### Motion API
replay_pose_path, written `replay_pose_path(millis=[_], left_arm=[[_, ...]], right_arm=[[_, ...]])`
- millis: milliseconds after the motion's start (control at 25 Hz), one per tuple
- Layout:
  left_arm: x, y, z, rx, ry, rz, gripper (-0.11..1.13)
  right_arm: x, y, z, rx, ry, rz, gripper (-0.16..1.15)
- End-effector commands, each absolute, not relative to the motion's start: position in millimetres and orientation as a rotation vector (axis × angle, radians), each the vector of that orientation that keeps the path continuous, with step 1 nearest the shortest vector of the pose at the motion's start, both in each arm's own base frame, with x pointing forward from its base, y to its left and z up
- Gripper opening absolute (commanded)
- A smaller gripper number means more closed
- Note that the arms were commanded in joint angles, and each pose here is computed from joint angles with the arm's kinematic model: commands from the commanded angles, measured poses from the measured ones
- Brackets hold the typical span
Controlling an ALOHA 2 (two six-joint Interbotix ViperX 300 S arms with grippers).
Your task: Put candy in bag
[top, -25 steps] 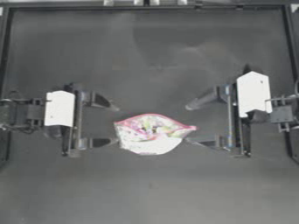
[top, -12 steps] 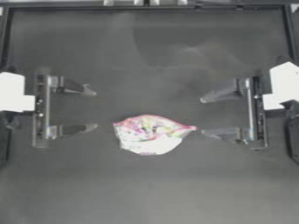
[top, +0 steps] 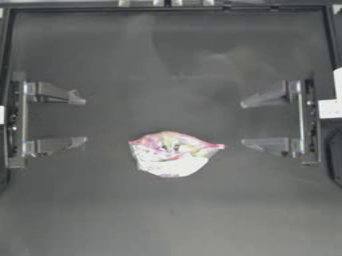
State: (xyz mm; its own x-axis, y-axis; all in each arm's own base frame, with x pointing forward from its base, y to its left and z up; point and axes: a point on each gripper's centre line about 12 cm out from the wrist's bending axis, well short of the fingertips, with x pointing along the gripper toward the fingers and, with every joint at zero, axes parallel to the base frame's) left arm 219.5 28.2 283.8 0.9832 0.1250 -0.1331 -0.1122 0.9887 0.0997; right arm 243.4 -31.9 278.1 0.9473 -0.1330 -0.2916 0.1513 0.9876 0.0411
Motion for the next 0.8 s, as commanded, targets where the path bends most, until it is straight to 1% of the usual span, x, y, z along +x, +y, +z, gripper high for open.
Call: replay_pose_path(millis=[40,200,520,800], left_arm=[[217,28,292,0.085,0.107,0.124,0.98],[215,28,295,0.086,0.093,0.126,0.98],[212,29,299,0.078,0.073,0.134,0.98],[208,29,301,0.07,0.057,0.136,0.98]], right_arm=[[242,-34,286,0.059,0.26,-0.149,0.99],[239,-35,290,0.06,0.233,-0.153,0.99],[228,-34,287,0.066,0.217,-0.157,0.99],[220,-33,290,0.067,0.191,-0.157,0.99]])
